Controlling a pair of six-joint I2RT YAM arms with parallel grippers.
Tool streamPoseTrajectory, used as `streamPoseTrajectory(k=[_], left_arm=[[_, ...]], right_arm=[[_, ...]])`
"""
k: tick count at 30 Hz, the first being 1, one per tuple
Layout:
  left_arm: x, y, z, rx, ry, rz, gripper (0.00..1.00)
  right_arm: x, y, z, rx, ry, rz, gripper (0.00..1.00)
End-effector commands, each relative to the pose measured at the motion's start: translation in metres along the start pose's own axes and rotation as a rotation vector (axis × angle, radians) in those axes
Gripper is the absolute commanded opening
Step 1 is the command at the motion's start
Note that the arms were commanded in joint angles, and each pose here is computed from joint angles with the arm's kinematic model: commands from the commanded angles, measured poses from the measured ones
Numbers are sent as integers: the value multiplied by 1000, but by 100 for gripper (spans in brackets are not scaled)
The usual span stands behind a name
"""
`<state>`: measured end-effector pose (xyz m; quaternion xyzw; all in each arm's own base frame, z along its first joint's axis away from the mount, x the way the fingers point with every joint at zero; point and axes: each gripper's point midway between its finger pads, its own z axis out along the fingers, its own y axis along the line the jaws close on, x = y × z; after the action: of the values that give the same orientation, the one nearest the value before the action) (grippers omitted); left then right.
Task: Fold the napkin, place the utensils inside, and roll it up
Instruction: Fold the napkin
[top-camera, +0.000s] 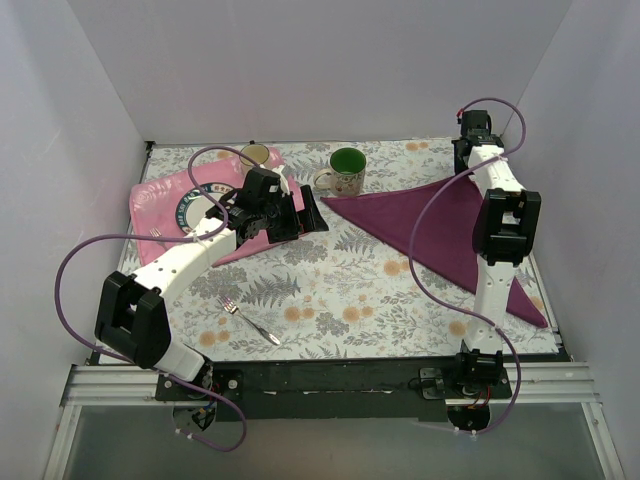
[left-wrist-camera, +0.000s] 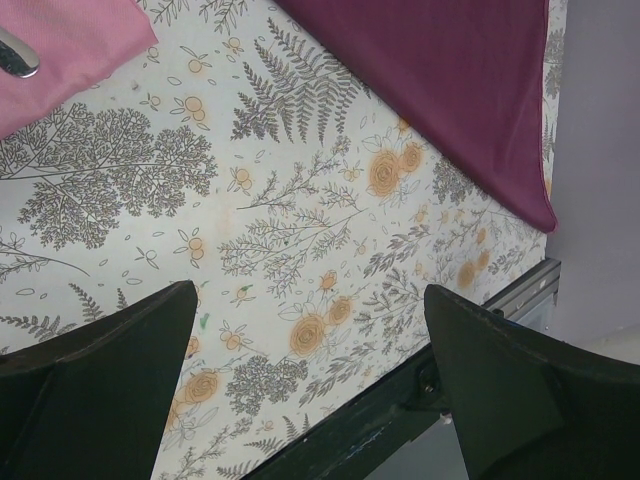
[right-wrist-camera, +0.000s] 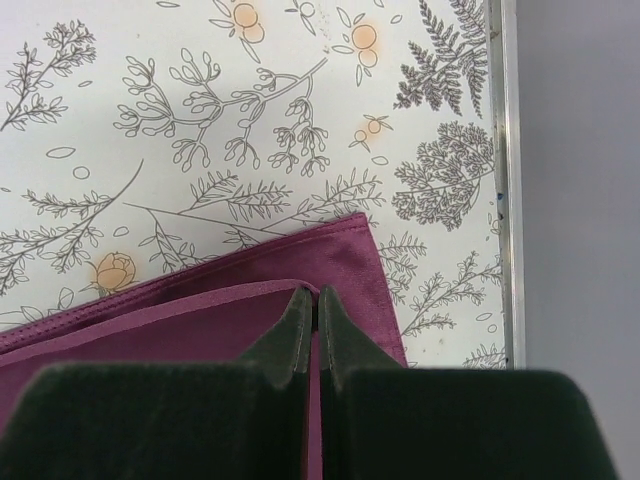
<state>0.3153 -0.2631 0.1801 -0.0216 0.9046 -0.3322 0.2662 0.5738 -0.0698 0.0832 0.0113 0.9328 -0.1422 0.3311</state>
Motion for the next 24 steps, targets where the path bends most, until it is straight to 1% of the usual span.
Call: streamPoseTrajectory(k=[1, 23, 24], left_arm=[[-14, -12, -8, 32, -34, 14, 98], [-13, -15, -5, 45, -19, 11, 98], [-13, -14, -5, 42, -19, 12, 98]], right_arm=[[-22, 2, 4, -11, -63, 19, 1], [-10, 5, 10, -10, -29, 38, 1], [-10, 5, 9, -9, -24, 42, 4]])
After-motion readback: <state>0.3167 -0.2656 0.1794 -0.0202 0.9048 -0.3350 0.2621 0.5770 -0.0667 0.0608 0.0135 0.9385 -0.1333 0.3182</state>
